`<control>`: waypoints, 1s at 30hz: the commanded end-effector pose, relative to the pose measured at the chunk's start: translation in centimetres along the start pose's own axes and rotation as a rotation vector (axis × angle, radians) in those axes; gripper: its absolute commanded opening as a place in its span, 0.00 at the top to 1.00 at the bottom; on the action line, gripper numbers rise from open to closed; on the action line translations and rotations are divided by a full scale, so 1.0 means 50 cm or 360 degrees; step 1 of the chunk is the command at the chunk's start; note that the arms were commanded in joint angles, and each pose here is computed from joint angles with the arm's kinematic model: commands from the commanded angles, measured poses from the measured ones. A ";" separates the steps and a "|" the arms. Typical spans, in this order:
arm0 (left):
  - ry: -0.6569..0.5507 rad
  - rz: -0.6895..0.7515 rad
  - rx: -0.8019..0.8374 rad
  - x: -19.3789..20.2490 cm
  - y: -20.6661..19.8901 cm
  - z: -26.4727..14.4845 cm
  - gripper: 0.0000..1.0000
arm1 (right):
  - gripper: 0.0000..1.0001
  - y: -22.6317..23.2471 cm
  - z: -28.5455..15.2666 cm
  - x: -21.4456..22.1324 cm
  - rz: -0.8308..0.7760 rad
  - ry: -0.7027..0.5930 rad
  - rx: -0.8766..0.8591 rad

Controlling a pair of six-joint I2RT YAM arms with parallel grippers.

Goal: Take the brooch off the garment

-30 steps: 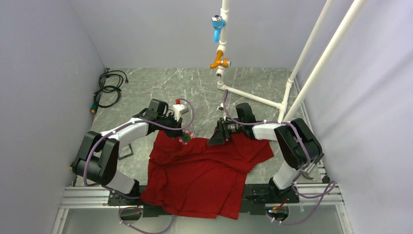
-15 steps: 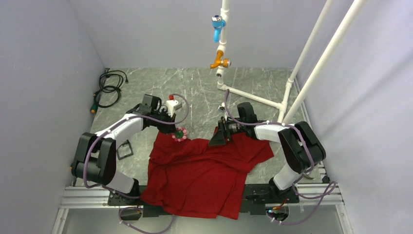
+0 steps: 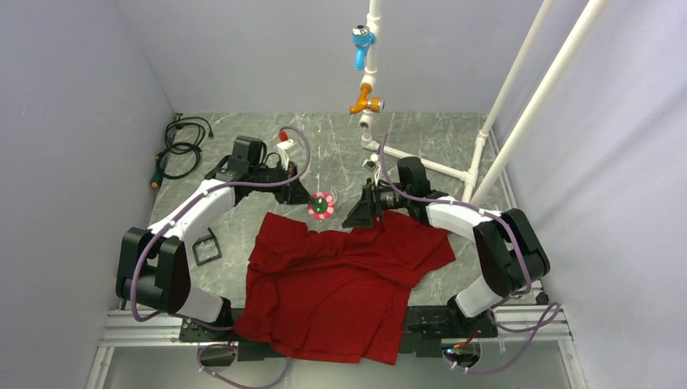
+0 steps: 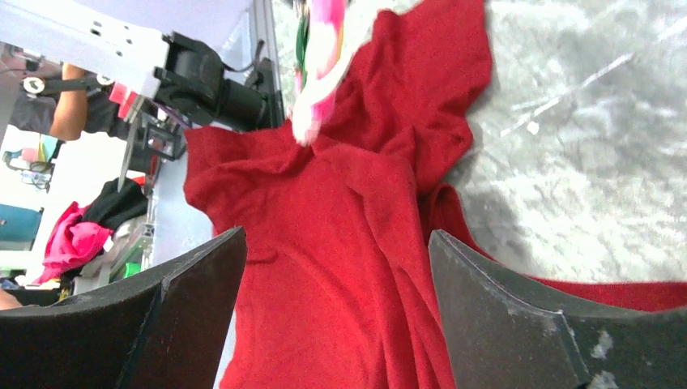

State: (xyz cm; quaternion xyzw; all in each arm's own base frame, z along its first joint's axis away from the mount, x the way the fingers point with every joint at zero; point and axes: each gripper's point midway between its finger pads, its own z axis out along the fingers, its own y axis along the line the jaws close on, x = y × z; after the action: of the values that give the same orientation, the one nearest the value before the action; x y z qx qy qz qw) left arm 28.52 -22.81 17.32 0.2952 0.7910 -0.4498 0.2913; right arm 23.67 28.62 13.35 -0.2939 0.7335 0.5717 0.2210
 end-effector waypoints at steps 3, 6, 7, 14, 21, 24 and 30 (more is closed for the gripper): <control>-0.0072 -0.0004 0.0283 -0.051 -0.112 0.004 1.00 | 0.16 0.078 -0.013 -0.108 -0.0133 -0.0164 -0.0124; -0.0065 -0.0033 0.0307 -0.047 -0.125 0.023 1.00 | 0.18 0.095 -0.011 -0.118 -0.0061 -0.0183 -0.0171; -0.0062 -0.0032 0.0310 -0.047 -0.129 0.028 1.00 | 0.18 0.099 -0.010 -0.120 -0.0047 -0.0187 -0.0184; -0.0105 -0.0059 0.0289 -0.069 -0.128 0.042 1.00 | 0.30 0.103 -0.008 -0.114 -0.0011 -0.0181 -0.0191; -0.0119 -0.0079 0.0323 -0.080 -0.141 0.050 1.00 | 0.42 0.093 0.001 -0.116 0.0032 -0.0191 -0.0171; -0.0118 -0.0076 0.0332 -0.079 -0.147 0.052 1.00 | 0.44 0.091 0.003 -0.118 0.0054 -0.0204 -0.0165; -0.0114 -0.0073 0.0324 -0.072 -0.149 0.051 1.00 | 0.51 0.088 0.002 -0.116 0.0087 -0.0218 -0.0159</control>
State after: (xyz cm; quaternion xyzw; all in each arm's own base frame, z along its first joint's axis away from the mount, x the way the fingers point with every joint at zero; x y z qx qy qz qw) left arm 25.86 -28.64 21.58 0.2785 0.7501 -0.5410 0.2590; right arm 24.45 30.28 19.36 -0.2403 0.7069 0.6280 0.2195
